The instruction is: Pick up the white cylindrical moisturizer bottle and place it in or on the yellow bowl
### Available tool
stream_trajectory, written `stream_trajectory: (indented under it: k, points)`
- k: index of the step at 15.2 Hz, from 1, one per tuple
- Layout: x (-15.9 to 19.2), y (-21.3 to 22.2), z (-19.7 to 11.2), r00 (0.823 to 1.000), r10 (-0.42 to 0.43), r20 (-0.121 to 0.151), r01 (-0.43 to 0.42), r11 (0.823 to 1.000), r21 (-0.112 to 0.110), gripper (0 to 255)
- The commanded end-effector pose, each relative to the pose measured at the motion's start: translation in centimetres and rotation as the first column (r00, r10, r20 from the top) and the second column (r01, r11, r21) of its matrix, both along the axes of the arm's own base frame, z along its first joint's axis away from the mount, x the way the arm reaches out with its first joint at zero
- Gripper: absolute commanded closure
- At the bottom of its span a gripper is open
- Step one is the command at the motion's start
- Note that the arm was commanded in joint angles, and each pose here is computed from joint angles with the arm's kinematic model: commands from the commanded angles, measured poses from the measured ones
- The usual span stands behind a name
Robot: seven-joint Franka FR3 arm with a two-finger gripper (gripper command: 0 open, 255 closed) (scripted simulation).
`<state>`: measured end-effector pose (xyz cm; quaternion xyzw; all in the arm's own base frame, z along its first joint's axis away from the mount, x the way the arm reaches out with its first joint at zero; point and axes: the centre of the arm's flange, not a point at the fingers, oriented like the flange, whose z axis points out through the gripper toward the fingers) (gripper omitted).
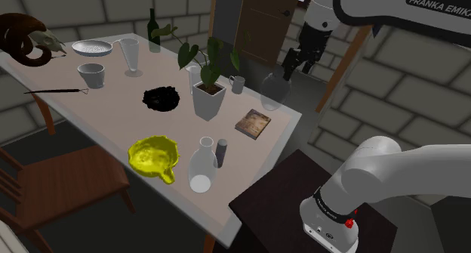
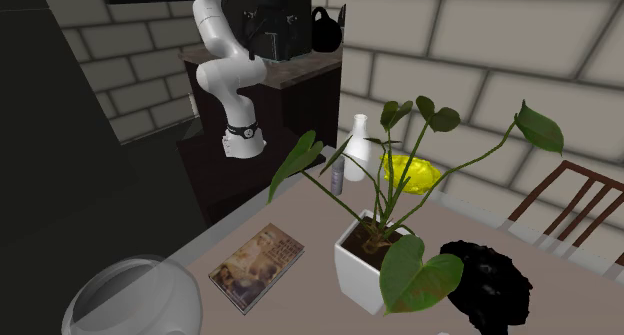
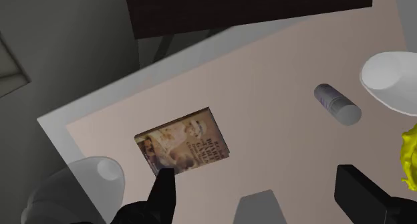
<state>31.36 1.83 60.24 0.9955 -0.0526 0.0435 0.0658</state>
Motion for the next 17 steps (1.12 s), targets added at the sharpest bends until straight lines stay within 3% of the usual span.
stream_trajectory:
  k: [1,17]
  points:
    - [0.0,0.0,0.0,1.0,0.0,0.0,0.0,1.0,0.0,0]
    - [6.2,8.7,-17.9,0.996,-0.075,-0.048,0.077,0.995,0.056,0]
